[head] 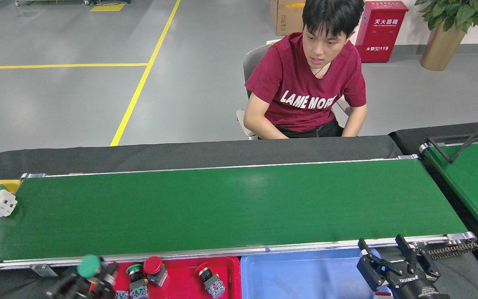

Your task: Pick switch part from conveyor to tray

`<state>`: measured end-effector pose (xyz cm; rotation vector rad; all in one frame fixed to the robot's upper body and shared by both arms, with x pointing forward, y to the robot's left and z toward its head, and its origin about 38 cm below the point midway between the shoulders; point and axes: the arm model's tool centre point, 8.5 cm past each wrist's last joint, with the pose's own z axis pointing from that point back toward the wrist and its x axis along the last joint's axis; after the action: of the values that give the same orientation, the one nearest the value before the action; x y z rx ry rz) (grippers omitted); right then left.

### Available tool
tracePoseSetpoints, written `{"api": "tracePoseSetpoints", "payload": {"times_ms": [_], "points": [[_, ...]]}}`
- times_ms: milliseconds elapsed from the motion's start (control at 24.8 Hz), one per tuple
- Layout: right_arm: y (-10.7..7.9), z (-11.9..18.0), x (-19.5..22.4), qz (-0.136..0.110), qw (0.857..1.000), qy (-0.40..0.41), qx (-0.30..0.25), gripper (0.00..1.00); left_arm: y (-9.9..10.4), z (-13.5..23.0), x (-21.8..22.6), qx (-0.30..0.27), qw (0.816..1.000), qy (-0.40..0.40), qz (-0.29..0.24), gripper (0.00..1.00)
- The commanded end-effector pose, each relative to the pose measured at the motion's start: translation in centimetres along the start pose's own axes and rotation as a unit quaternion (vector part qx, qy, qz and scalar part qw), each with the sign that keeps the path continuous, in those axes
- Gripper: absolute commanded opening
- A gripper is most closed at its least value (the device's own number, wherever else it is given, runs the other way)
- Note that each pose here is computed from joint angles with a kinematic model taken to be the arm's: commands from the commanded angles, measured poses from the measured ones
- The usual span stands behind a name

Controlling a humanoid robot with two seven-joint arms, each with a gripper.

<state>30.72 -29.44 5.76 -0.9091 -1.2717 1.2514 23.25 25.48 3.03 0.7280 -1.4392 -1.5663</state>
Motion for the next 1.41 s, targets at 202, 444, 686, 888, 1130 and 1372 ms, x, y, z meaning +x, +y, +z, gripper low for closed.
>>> {"api": "tracePoseSetpoints", "payload": {"times_ms": [202, 444, 686, 888, 1130, 1372], "points": [[-0.5, 0.1, -0.2, 0.007, 1.0, -0.002, -0.007, 0.96, 1.3, 1.3, -2.6, 0.014, 0.999, 0.045, -0.005, 1.0], [-0.5, 0.2, -0.3, 0.009, 1.0, -0.002, -0.005, 0.96, 3.2, 7.6, -10.0, 0.047, 0.977, 0.209, -0.013, 1.0], [-0.5, 0.2, -0.3, 0.01, 1.0, -0.002, -0.005, 0.96, 3.5, 9.1, -11.8, 0.045, 0.969, 0.241, -0.02, 1.0], [-0.5, 0.2, -0.3, 0.01, 1.0, -0.002, -0.005, 0.96, 3.3, 9.6, -13.4, 0.039, 0.965, 0.257, -0.023, 1.0], [-0.6, 0.2, -0.3, 0.01, 1.0, -0.002, -0.006, 0.96, 4.6, 9.0, -14.1, 0.049, 0.969, 0.233, -0.069, 1.0], [-1.0, 0.2, -0.2, 0.01, 1.0, -0.002, -0.02, 0.96, 3.7, 8.5, -13.8, 0.022, 0.969, 0.231, -0.084, 1.0]]}}
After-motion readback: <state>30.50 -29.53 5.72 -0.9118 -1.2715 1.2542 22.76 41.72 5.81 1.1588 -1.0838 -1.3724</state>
